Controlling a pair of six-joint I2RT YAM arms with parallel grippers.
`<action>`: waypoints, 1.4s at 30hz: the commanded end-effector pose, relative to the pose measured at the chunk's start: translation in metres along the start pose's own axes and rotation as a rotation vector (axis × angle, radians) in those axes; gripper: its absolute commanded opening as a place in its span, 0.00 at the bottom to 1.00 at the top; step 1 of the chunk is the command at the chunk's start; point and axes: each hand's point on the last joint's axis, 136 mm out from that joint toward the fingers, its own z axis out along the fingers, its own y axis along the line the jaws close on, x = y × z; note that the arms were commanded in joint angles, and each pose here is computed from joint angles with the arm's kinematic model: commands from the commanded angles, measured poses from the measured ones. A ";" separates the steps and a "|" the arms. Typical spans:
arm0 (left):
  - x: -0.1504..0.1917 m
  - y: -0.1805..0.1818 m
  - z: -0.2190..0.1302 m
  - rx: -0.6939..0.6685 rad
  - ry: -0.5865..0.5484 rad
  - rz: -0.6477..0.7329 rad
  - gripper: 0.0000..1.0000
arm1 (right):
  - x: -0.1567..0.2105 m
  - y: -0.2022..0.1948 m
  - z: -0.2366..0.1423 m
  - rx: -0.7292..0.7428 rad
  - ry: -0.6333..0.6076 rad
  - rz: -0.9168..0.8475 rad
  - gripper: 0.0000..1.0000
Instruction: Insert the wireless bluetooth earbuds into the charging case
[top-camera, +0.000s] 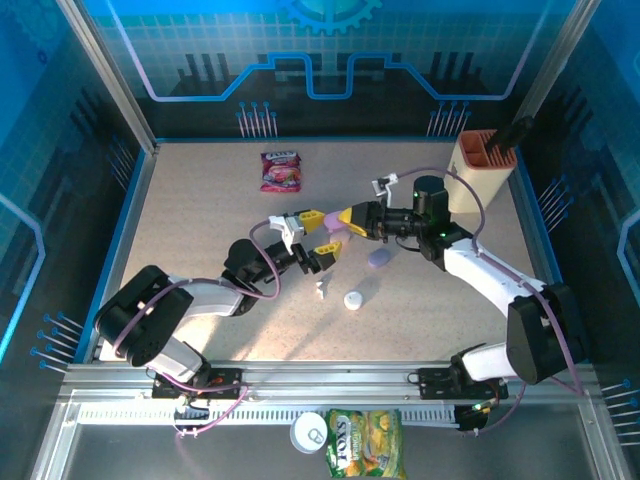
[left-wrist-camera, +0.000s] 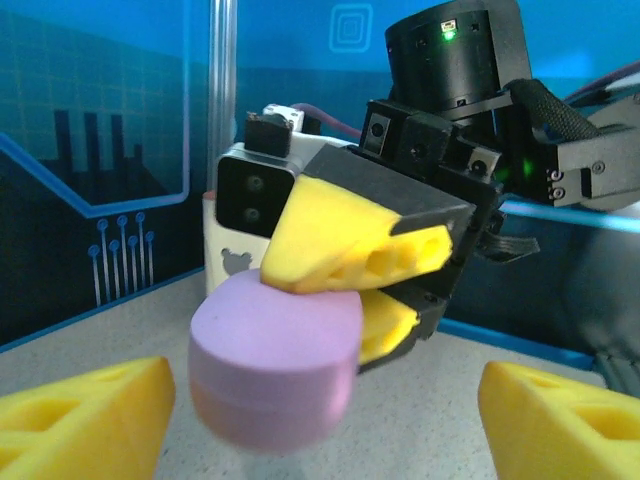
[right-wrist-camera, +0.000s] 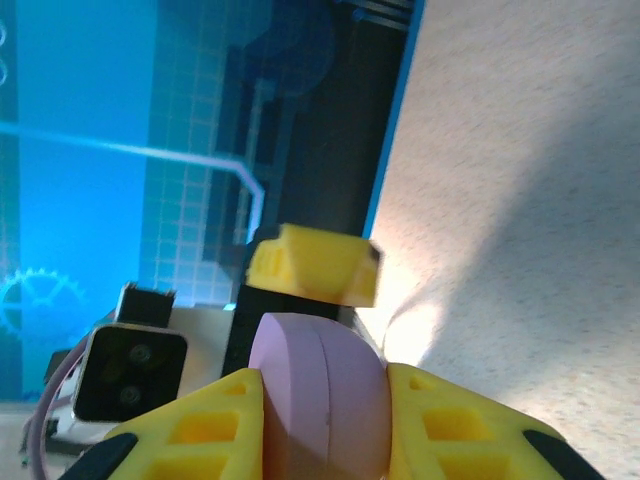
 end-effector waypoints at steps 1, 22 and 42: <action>0.011 -0.001 -0.007 -0.013 0.028 0.027 0.87 | -0.017 -0.037 -0.017 0.077 -0.077 0.004 0.16; 0.069 -0.009 -0.020 -0.045 0.395 0.080 0.99 | -0.091 -0.204 -0.036 0.622 -0.162 0.006 0.20; 0.117 -0.022 -0.010 -0.039 0.780 0.115 0.99 | -0.090 -0.174 -0.078 0.813 -0.171 -0.170 0.65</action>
